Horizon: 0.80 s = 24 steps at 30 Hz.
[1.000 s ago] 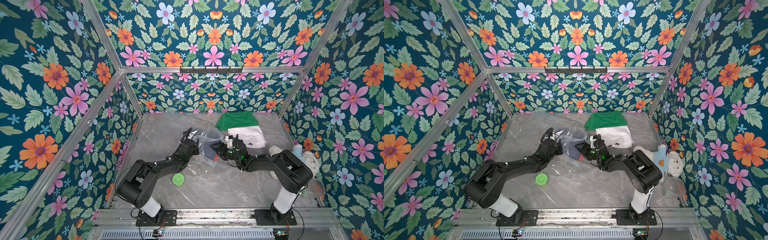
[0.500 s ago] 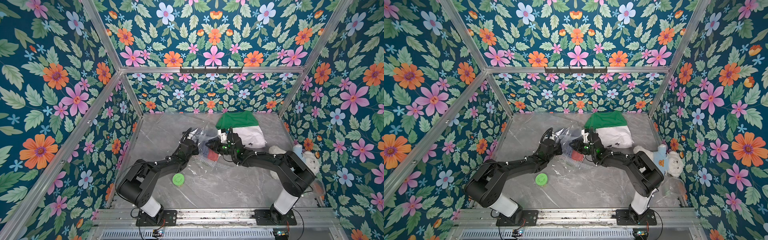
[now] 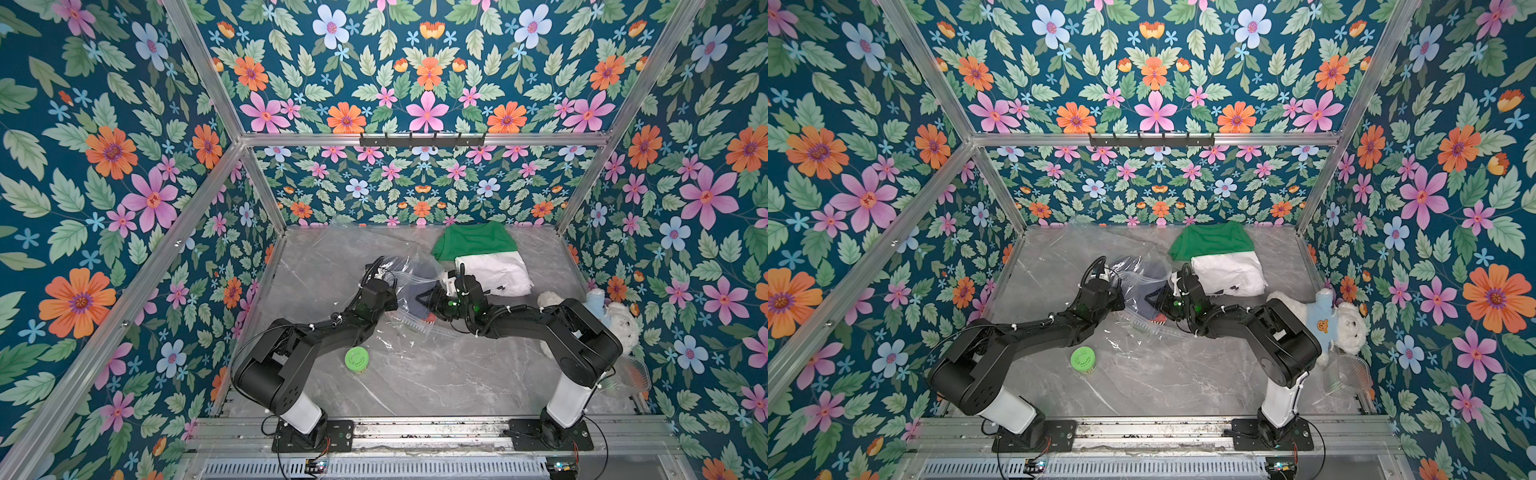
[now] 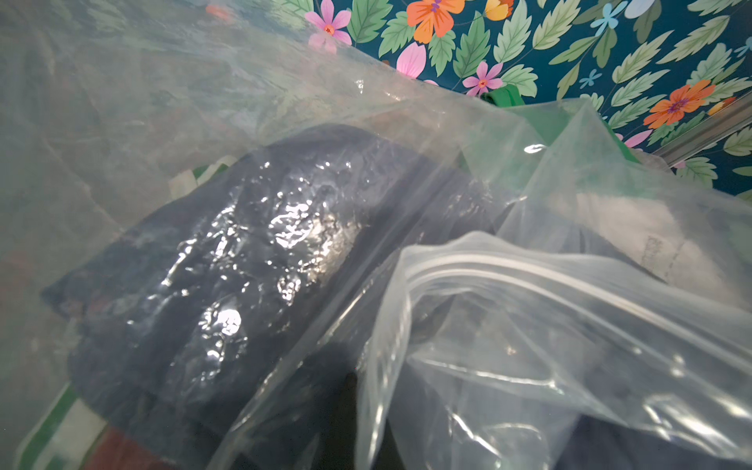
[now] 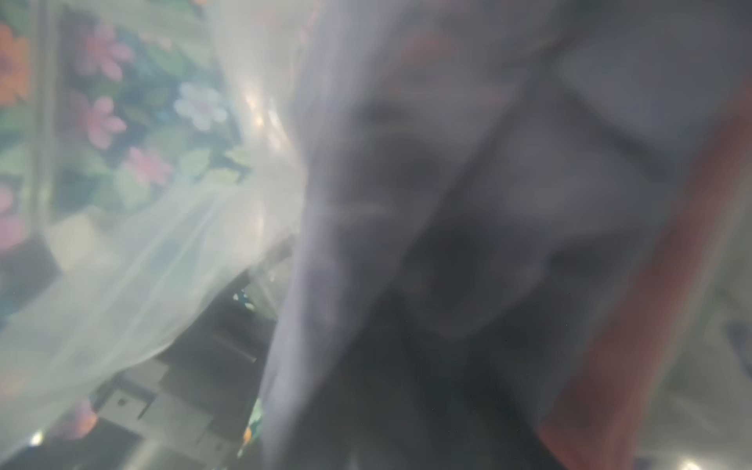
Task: Take the tank top out of the vacuum bag
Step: Take out the tank top from the vacuum bag.
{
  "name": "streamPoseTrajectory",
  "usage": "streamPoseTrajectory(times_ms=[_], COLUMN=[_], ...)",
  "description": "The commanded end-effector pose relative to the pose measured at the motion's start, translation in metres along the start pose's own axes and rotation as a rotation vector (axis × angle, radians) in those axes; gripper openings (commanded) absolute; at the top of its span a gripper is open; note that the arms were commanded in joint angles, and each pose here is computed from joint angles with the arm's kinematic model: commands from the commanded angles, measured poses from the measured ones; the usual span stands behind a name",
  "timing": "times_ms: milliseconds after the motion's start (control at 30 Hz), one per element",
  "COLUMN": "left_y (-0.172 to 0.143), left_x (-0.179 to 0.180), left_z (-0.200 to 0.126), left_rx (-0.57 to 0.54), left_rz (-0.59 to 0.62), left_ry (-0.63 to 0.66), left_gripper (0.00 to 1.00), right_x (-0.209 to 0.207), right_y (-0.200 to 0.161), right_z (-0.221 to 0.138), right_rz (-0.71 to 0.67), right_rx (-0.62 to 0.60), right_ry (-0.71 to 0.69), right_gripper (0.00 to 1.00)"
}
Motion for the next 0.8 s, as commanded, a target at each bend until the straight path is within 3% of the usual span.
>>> streamPoseTrajectory(times_ms=[0,333,667,767], left_y=[-0.002,-0.002,-0.004,-0.004], left_x=[0.003,0.002,0.000,0.000], left_z=[0.000,0.001,0.005,0.005], left_rx=[0.009,0.011,0.016,0.016], left_rz=[-0.001,-0.006,-0.013,-0.013], left_ry=[0.014,0.001,-0.008,-0.007], left_gripper=[0.00,0.00,0.00,0.00], right_x=[-0.002,0.003,0.073,0.077], right_y=[0.006,0.009,0.018,0.019], right_z=[-0.007,0.006,0.004,-0.001], right_rz=[0.052,0.095,-0.101,-0.126], right_rx=[-0.070,-0.027,0.025,0.005], right_ry=[-0.011,0.072,0.292,0.280], right_gripper=[0.61,0.63,0.54,0.53])
Point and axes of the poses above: each gripper's point midway between its finger pads, its own z axis out along the fingers, its own x axis along the line the jaws close on, y = z × x, the point moved 6 cm from there along -z, back along the fingers, and after that the axes turned 6 degrees about z, right-handed, at the moved point
